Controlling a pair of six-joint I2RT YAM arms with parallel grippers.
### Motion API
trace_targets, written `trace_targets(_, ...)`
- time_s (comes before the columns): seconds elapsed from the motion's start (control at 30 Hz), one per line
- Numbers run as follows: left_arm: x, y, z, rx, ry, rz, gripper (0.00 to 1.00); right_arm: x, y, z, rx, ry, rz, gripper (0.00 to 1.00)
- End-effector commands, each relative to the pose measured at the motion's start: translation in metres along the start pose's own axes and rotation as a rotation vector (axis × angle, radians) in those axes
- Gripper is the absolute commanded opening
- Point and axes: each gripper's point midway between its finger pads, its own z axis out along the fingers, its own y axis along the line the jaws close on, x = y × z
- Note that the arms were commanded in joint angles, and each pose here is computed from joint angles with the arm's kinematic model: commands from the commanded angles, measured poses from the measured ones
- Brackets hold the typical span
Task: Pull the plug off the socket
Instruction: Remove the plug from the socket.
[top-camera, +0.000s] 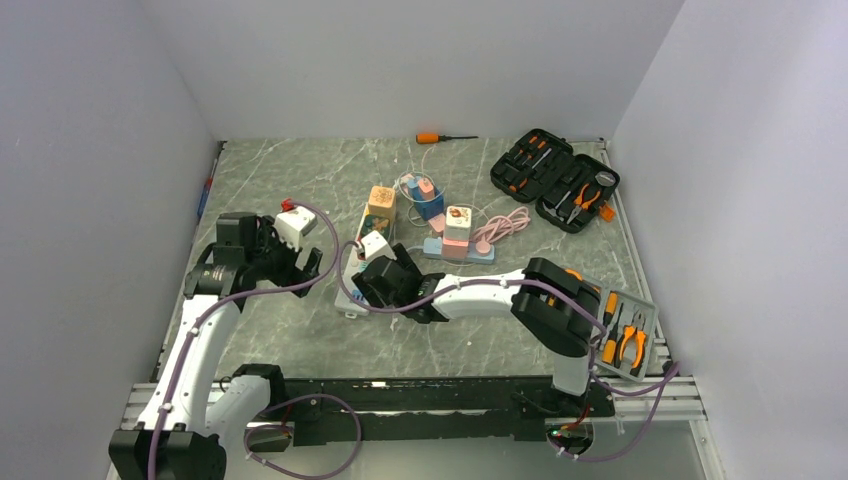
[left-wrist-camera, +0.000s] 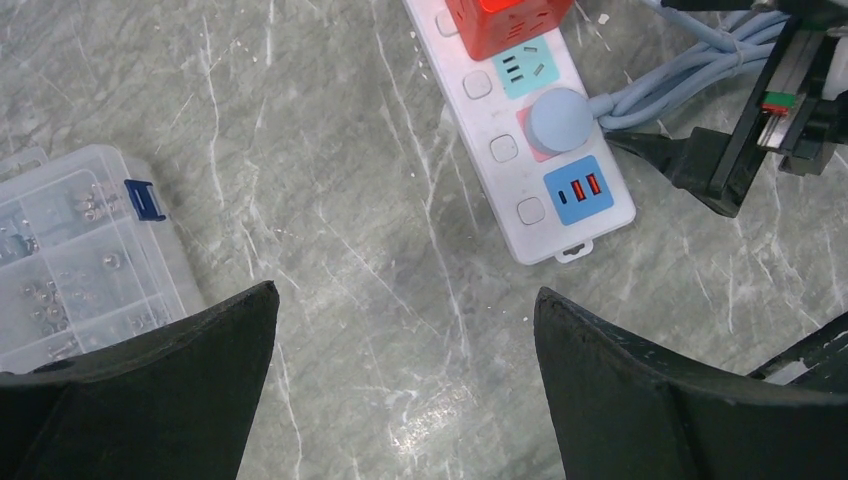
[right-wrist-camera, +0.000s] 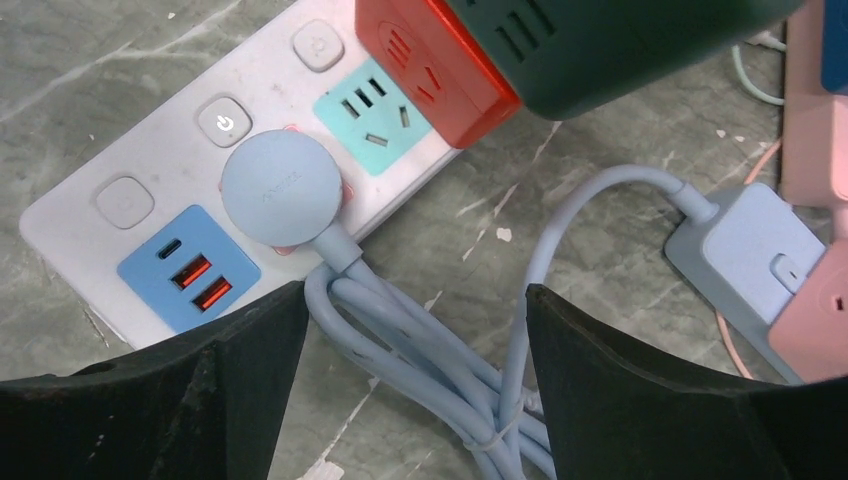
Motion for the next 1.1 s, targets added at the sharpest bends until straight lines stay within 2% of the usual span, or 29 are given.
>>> trace_targets(0.0, -0.012, 0.002, -0.001, 0.003, -0.051, 0.016, 0.99, -0.009, 0.014, 0.009, -0.061, -0.032, 0.028, 0.8)
trace_targets(0.27, -0.017, 0.002, -0.003, -0.001, -0.076, 0.033, 0.99, 0.021, 0.019, 0.022, -0.071, 0.038, 0.023, 0.63)
trace_targets(0.43, -0.014, -0.002, -0.005, 0.01, -0.098, 0.112, 0.99, 0.024, 0.019, 0.022, -0.075, 0.05, 0.02, 0.47)
trace_targets(0.5, -0.01, 0.0, -0.005, 0.005, -0.09, 0.212, 0.99, 0.015, 0.021, 0.019, -0.083, 0.039, 0.021, 0.38)
trace_targets(0.63, -0.001, 0.009, -0.007, -0.027, -0.065, 0.402, 0.99, -0.019, 0.02, 0.009, -0.104, -0.022, 0.064, 0.12)
trace_targets(0.73, 0.004, 0.006, -0.004, -0.037, -0.112, 0.559, 0.99, -0.043, 0.016, 0.001, -0.127, -0.057, 0.107, 0.01)
trace_targets(0.87, 0.002, -0.012, -0.007, -0.048, -0.266, 0.744, 0.99, -0.062, 0.015, -0.007, -0.173, -0.079, 0.148, 0.0)
trace_targets(1.07, 0.021, -0.042, -0.002, -0.014, -0.398, 0.979, 0.99, -0.077, 0.012, -0.021, -0.241, -0.104, 0.228, 0.0)
